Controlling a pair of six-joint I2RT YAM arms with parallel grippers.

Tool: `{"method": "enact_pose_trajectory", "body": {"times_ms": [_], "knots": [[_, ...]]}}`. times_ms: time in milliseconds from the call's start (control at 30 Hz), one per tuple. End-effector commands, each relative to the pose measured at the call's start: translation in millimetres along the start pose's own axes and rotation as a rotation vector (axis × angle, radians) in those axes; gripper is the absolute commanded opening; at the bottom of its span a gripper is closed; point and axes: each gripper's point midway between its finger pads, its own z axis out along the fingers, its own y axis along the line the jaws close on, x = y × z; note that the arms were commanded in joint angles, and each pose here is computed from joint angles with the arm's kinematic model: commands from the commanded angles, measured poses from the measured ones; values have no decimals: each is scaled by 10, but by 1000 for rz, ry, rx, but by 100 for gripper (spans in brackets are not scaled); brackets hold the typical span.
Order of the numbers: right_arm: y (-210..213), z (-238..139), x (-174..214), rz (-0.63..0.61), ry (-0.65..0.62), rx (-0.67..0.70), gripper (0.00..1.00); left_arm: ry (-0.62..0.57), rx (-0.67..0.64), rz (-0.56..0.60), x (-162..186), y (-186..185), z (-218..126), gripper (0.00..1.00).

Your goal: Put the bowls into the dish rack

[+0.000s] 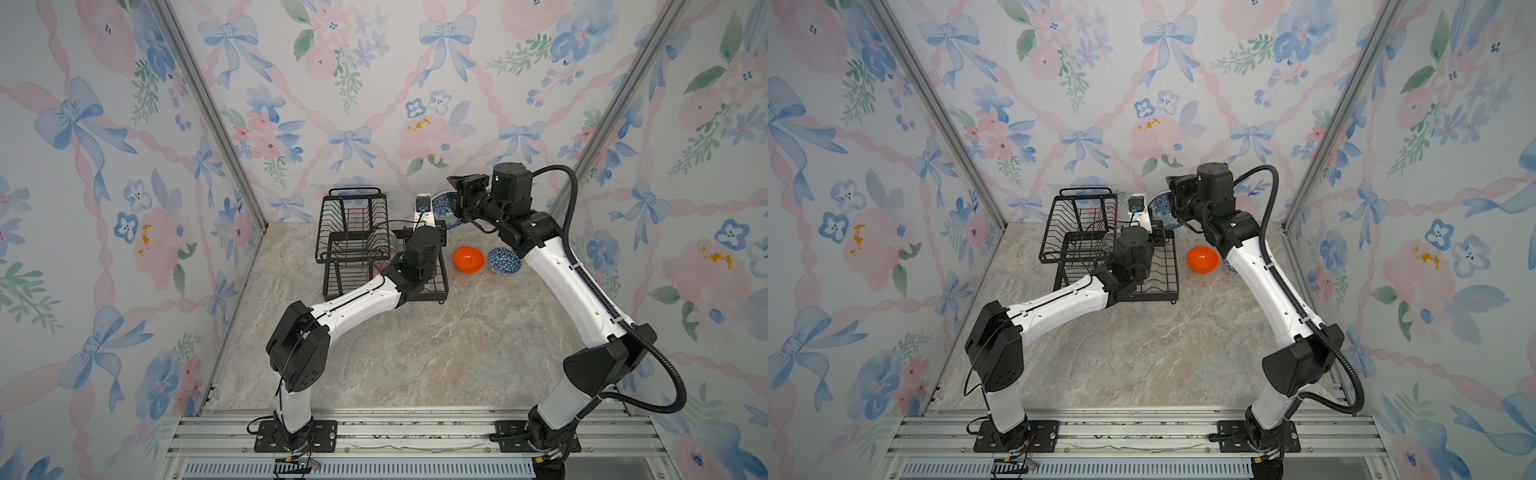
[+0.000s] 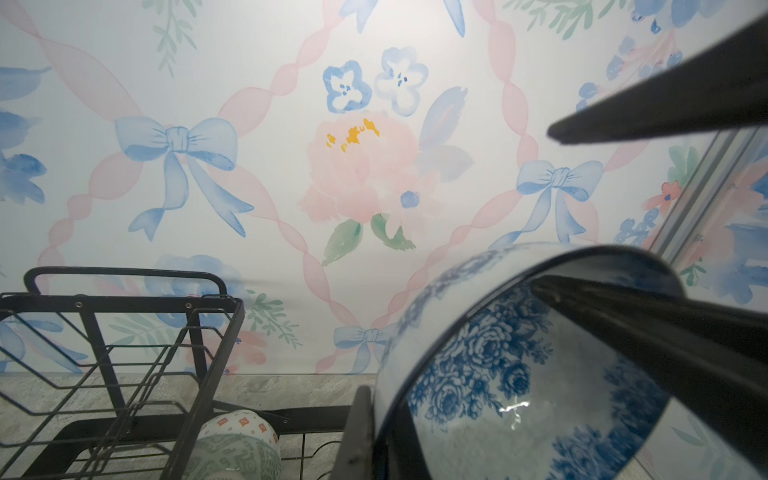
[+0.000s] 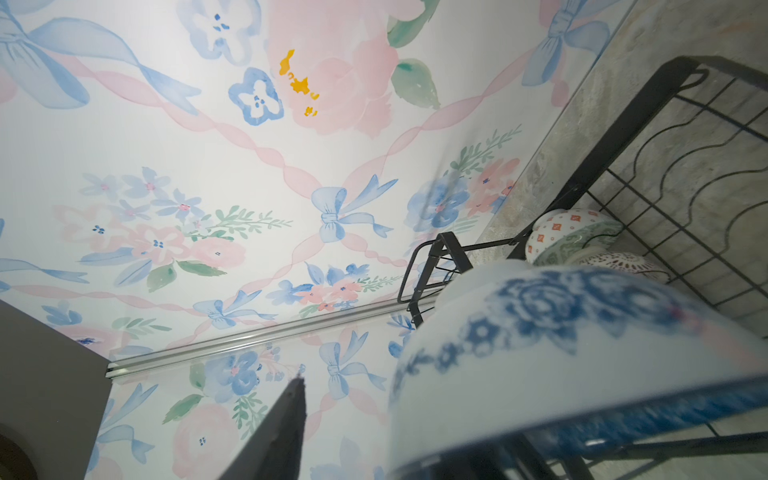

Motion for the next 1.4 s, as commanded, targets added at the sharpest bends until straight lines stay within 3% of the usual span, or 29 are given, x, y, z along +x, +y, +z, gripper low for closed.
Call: {"method": "enact_pose_trajectory", "body": {"times_ms": [0, 100, 367, 1367], "knots": [[37, -85, -53, 2, -20, -22, 38, -99, 0, -74, -443, -12, -94, 0], [-15, -79, -110, -13, -31, -4, 28, -94, 6, -65, -406, -54, -101, 0], [-174, -243, -207, -4, -61, 20, 12, -78, -2, -31, -300, -101, -133, 0], [-350, -107, 70, 15, 0, 48, 0, -113, 11, 20, -436, -68, -303, 0]]}}
